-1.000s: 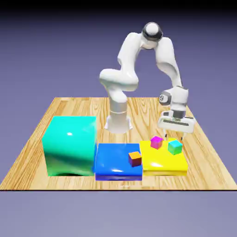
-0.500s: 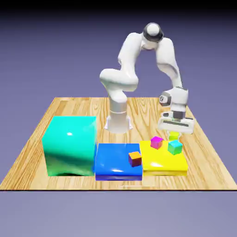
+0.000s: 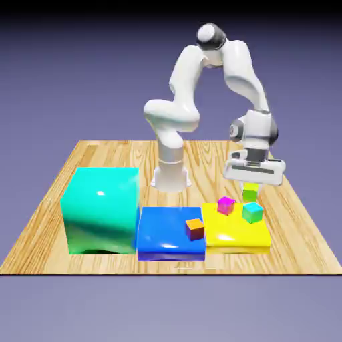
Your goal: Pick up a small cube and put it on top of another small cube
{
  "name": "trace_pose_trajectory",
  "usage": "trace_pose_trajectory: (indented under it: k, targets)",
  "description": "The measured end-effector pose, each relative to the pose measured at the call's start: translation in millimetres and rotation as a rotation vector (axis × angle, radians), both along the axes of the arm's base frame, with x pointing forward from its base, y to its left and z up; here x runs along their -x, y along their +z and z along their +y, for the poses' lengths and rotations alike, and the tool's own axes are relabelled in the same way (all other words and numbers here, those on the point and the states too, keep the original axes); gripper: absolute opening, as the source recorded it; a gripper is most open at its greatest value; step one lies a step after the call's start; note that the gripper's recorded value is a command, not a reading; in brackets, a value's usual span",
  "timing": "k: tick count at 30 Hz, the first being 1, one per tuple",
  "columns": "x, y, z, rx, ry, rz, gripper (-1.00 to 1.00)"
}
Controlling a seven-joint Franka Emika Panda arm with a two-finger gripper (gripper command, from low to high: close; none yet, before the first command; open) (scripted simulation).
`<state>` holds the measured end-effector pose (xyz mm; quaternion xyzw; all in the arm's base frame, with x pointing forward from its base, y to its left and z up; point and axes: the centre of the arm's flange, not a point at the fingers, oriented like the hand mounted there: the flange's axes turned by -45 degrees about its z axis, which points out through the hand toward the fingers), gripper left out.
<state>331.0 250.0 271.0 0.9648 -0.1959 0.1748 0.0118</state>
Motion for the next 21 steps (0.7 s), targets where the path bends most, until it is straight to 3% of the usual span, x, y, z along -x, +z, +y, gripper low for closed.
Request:
trace_pose_trajectory:
  k: [7,10,21]
  targets:
    - [-65.8,35.6,-107.8,0.021,-0.015,-0.006,-1.00]
    - [-70.4,29.7,-151.6,0.040,-0.020,0.023,-1.00]
    - [-83.7,-20.0,-156.8,0.045,-0.017,0.022,-1.00]
